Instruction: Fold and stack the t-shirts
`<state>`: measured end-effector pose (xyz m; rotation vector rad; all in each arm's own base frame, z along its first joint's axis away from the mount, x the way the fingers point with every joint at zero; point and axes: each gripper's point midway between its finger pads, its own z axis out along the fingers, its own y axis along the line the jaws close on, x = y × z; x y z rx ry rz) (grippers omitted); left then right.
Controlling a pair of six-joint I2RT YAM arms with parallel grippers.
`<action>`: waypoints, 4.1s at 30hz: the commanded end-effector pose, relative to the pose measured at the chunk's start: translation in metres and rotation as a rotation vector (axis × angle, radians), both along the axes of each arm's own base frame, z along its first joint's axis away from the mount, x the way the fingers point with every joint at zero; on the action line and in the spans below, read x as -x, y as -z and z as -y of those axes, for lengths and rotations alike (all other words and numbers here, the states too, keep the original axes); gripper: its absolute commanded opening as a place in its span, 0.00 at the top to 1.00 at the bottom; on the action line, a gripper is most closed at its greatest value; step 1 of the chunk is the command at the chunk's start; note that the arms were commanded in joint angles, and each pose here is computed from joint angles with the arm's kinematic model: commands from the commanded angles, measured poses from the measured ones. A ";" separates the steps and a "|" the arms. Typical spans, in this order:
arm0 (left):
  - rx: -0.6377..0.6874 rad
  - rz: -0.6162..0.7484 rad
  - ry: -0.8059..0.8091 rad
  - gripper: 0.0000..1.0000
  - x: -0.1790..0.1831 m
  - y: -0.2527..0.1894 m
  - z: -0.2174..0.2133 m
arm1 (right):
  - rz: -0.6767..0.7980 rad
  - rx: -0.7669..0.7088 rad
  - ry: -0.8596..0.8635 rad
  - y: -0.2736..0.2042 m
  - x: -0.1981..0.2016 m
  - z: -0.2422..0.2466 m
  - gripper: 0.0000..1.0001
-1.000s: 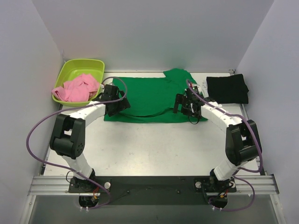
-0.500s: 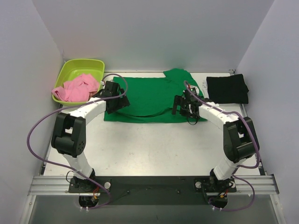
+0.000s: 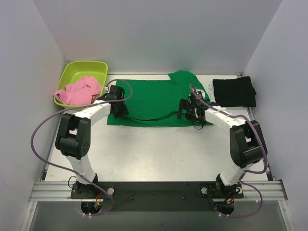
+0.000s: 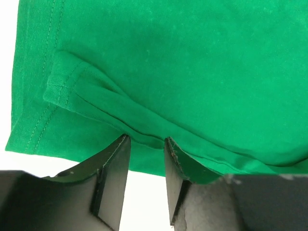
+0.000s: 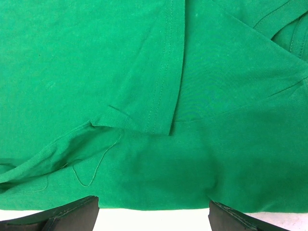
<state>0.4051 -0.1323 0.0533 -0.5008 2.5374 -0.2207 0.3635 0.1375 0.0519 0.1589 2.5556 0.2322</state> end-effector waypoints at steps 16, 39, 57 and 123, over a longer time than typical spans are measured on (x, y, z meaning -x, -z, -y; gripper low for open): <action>-0.034 0.017 -0.043 1.00 -0.022 -0.006 -0.022 | 0.005 -0.002 0.001 0.000 0.004 -0.001 0.00; -0.044 0.049 -0.074 1.00 -0.047 -0.031 -0.044 | -0.075 0.033 0.040 0.042 0.001 0.011 0.00; -0.090 0.006 -0.158 1.00 -0.065 -0.019 -0.087 | -0.105 0.044 0.072 0.042 0.009 0.025 0.00; -0.074 -0.029 -0.112 0.19 0.009 0.033 -0.034 | -0.058 0.004 0.084 0.033 -0.002 0.021 0.00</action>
